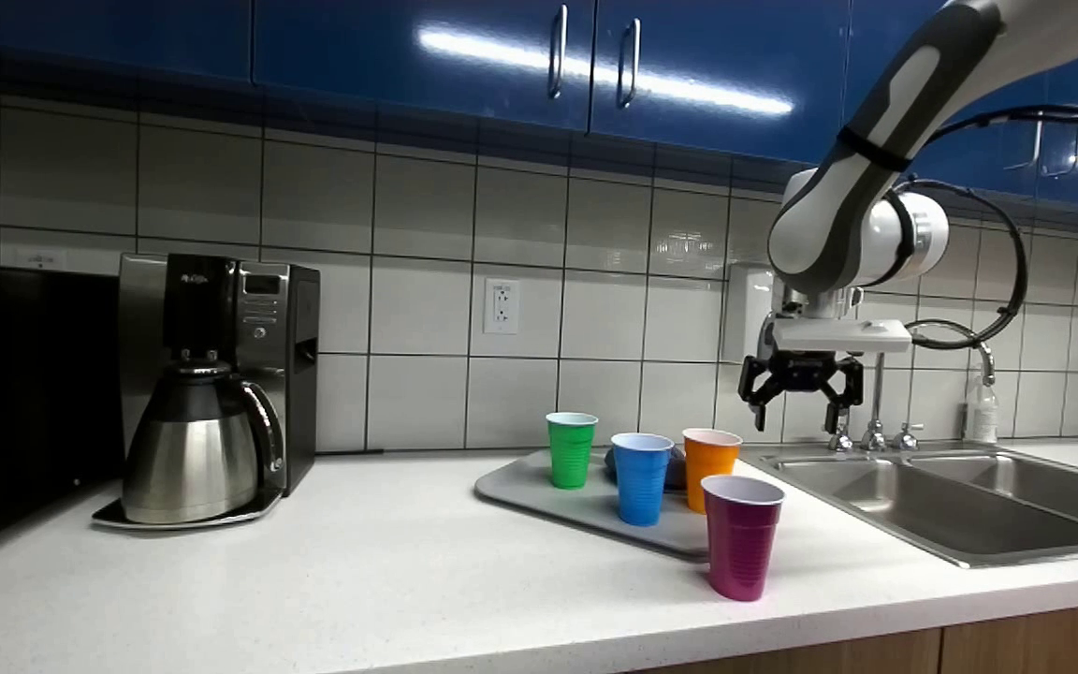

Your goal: Shift all the cups to the counter

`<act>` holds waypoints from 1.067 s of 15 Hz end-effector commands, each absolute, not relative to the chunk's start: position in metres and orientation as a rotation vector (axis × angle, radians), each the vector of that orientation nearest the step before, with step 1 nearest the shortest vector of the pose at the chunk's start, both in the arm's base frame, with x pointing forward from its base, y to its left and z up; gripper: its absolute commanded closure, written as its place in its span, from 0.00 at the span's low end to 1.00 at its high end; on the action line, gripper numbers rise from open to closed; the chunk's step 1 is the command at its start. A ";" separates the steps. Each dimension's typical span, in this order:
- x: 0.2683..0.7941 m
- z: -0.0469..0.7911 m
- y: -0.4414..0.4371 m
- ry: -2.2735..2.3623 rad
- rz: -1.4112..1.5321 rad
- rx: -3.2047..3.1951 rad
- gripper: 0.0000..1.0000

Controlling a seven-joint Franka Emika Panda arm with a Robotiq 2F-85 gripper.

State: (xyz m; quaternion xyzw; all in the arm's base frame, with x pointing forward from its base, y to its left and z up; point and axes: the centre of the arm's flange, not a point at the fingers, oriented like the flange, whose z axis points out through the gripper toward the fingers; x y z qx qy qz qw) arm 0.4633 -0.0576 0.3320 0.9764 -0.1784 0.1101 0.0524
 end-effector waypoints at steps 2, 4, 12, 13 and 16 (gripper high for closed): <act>0.506 0.325 -0.060 -0.658 0.379 2.921 0.00; 0.519 0.325 -0.060 -0.704 0.400 2.907 0.00; 0.569 0.306 -0.049 -0.823 0.369 2.890 0.00; 0.574 0.302 -0.046 -0.827 0.358 2.890 0.00; 0.591 0.285 -0.041 -0.846 0.315 2.890 0.00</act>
